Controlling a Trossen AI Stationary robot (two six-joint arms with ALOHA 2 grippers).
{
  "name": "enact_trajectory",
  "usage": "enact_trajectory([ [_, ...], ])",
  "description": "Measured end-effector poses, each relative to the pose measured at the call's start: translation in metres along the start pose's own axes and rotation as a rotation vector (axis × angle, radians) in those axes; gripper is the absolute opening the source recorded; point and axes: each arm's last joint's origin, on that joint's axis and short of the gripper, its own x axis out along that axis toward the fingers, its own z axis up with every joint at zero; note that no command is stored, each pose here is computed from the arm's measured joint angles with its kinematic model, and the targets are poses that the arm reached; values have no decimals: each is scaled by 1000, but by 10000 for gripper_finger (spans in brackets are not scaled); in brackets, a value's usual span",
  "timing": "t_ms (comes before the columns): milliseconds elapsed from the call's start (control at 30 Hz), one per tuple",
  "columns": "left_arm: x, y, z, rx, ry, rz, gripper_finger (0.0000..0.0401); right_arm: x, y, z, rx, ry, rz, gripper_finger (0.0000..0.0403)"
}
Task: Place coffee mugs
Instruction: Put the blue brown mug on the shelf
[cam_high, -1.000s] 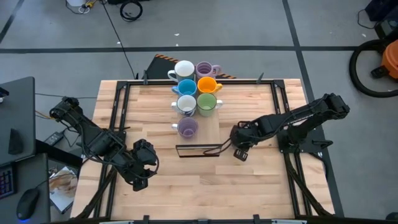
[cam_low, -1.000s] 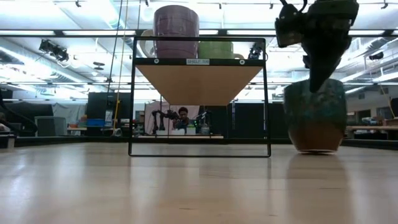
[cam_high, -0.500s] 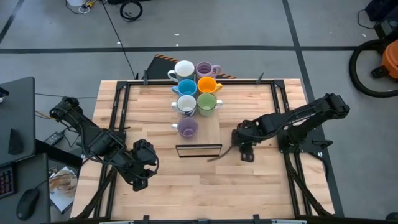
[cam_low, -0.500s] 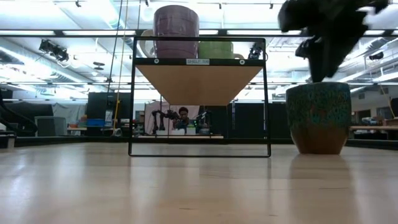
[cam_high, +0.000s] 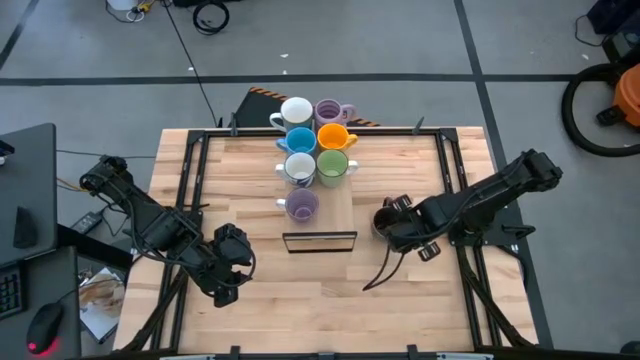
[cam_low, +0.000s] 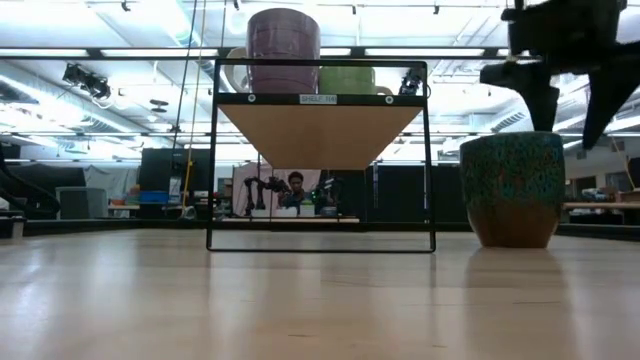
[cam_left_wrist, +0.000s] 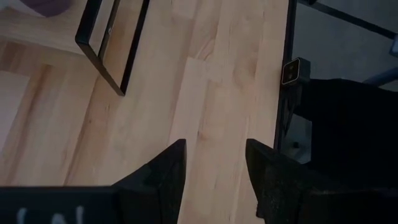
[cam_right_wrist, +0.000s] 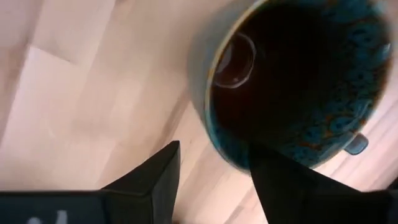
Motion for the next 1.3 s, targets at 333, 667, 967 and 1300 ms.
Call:
enact_trajectory([
  [333,0,0,0,-13,-1,-1,172,25,0,-4,26,6,8,93],
  [667,0,-1,1,-9,-6,-6,172,0,-16,9,396,-96,126,41],
  [967,0,0,1,-9,-20,7,172,-53,-38,17,727,-198,223,41],
  [1300,0,0,1,-10,-20,7,172,-106,-51,17,844,-286,233,41],
])
